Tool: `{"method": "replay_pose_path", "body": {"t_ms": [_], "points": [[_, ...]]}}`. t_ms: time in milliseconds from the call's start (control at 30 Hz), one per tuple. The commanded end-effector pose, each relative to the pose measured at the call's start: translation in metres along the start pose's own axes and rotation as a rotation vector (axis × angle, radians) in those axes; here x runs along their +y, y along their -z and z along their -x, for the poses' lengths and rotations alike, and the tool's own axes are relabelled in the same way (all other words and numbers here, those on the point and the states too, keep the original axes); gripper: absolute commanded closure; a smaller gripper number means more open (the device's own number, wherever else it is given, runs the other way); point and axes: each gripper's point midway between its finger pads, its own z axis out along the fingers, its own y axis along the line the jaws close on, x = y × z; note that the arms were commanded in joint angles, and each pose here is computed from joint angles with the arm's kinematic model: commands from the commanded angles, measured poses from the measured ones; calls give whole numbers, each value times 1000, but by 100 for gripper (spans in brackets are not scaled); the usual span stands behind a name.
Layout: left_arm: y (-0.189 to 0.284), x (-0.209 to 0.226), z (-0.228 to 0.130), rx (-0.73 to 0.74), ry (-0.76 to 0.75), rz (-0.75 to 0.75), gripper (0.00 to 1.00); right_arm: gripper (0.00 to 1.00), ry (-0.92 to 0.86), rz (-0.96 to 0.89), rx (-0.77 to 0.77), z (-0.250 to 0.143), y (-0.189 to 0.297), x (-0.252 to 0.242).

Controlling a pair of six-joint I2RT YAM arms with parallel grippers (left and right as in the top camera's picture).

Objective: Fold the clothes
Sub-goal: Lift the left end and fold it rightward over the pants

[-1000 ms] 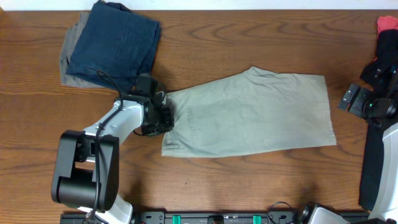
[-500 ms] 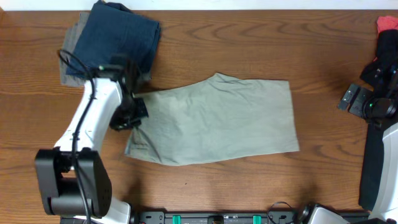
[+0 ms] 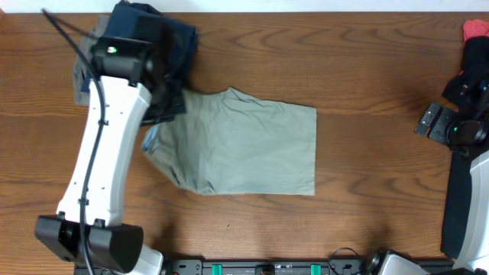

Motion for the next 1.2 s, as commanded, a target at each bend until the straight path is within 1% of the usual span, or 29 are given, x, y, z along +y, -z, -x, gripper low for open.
{"method": "replay_pose_path", "body": {"t_ms": [0,133,367,633,800,967,1167], "points": [[22,-32,3,-100,-77,-54,94,1,18,1,-18,4,5,2],[16,-65,-8,-90,-135,-79,94,1,18,1,-18,4,5,2],[-11,-116,-23,-57,-198,-91,94,1,19,1,-18,4,5,2],[-36,-176,-35,2,-272,-218,94,1,18,1,-18,4,5,2],[-52,-205,-46,50,-309,-272,94,1,19,1,-18,4,5,2],[-63,-231,-64,100,-356,-325,94,1,18,0,-18,4,5,2],[-62,-254,-76,89,-403,-368,94,1,19,1,-18,4,5,2]]}}
